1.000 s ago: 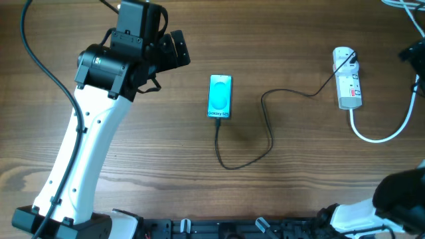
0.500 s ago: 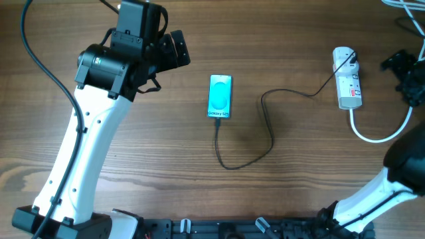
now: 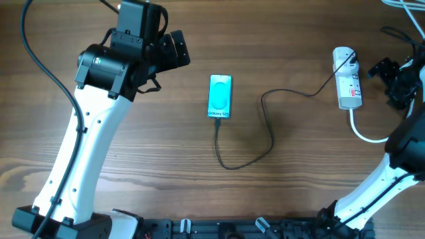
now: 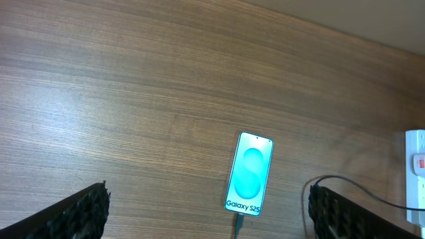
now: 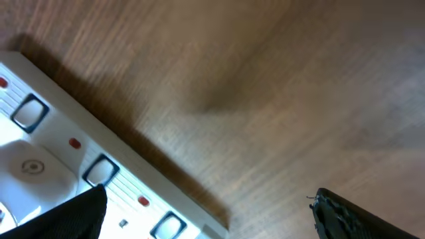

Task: Plug charger to phone and switch on socket

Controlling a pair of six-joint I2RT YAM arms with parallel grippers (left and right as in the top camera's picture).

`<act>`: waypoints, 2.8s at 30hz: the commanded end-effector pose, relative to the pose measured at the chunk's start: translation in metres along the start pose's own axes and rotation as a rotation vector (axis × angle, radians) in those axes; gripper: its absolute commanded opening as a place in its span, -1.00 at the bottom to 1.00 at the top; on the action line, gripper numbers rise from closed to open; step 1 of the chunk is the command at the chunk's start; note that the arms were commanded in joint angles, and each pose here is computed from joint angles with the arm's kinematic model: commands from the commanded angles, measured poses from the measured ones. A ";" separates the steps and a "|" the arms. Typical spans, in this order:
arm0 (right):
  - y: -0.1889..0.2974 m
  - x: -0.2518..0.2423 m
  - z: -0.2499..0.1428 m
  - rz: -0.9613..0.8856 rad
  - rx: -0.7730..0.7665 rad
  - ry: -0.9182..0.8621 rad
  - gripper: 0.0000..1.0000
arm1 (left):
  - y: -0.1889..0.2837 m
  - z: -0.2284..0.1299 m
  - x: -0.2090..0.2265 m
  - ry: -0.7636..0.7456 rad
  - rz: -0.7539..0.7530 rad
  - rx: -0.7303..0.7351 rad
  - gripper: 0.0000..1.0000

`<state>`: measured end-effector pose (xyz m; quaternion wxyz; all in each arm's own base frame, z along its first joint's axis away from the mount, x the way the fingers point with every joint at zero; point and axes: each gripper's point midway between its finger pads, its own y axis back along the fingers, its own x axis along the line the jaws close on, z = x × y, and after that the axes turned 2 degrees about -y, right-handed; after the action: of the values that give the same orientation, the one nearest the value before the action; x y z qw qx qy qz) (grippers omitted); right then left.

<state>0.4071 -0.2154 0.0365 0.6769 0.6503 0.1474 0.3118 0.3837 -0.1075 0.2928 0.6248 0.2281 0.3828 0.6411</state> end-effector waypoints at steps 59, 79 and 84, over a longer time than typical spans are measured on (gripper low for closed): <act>-0.059 0.023 -0.034 0.050 0.141 0.024 0.99 | -0.003 -0.001 0.003 0.015 0.018 0.000 1.00; -0.044 0.023 -0.048 0.022 0.182 0.011 1.00 | -0.003 -0.001 0.003 0.015 0.018 0.000 1.00; -0.004 0.010 -0.039 -0.036 0.119 -0.060 1.00 | -0.003 -0.001 0.003 0.015 0.018 0.000 1.00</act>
<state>0.4061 -0.1726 0.0119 0.6217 0.7048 0.1534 0.3054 0.3837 -0.1075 0.2926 0.6246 0.2283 0.3831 0.6411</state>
